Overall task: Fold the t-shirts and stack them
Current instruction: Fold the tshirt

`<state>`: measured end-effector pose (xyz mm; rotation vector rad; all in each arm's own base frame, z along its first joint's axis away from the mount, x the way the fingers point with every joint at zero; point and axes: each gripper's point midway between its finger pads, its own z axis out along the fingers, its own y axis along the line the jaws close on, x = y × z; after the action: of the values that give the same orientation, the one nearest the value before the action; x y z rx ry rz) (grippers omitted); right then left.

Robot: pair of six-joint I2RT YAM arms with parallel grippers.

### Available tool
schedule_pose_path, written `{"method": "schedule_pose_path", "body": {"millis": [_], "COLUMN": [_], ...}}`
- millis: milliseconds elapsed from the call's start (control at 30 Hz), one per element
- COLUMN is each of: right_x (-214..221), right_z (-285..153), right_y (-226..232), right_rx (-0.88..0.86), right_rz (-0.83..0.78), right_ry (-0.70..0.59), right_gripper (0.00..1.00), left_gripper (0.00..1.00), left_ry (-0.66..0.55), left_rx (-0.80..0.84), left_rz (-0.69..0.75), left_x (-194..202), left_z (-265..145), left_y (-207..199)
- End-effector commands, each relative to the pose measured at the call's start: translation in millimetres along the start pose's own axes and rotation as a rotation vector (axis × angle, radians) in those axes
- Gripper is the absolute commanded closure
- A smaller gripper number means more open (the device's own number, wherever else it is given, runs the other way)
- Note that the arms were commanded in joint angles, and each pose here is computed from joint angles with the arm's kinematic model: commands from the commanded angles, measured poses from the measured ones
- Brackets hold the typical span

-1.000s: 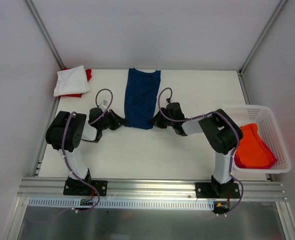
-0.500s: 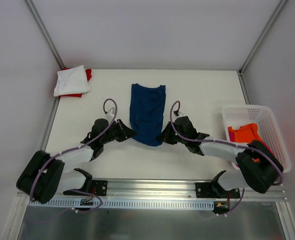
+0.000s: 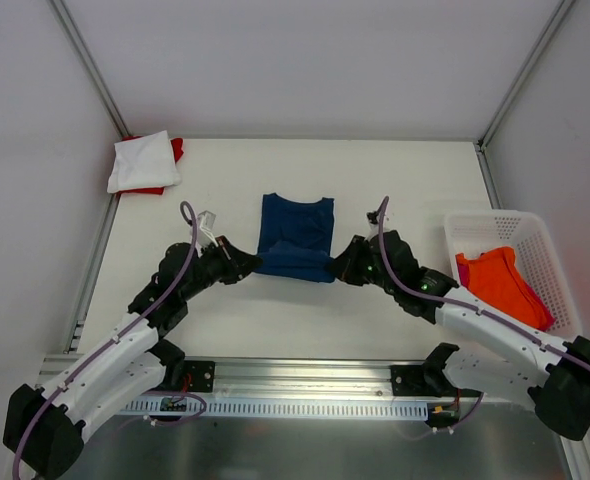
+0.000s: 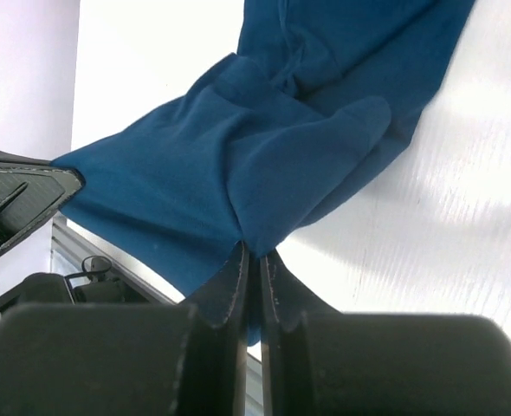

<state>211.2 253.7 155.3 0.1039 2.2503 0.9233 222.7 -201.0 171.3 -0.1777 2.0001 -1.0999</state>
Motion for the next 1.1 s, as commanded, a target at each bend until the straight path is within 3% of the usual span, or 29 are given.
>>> {"method": "schedule_pose_path", "body": {"millis": [0, 333, 633, 1067], "right_x": [-19.4, -38.1, -78.0, -115.6], "right_z": [-0.5, 33.0, 55.1, 87.1], "right_y": [-15.3, -6.1, -8.1, -28.8], "right_rx": [0.131, 0.171, 0.192, 0.204], "right_rz": [-0.076, -0.114, -0.091, -0.048], "right_ry": [-0.035, 0.005, -0.005, 0.035], "right_gripper": [1.00, 0.99, 1.00, 0.99], "left_gripper": [1.00, 1.00, 1.00, 1.00], "left_ry": [-0.054, -0.096, -0.105, -0.072], "left_rx": [-0.075, -0.125, -0.164, -0.152], "left_rz": [0.059, 0.108, 0.193, 0.166], "left_x": [-23.8, -44.2, -78.0, -105.8], "left_z": [4.1, 19.4, 58.1, 109.7], "left_y": [2.3, 4.1, -6.5, 2.9]}}
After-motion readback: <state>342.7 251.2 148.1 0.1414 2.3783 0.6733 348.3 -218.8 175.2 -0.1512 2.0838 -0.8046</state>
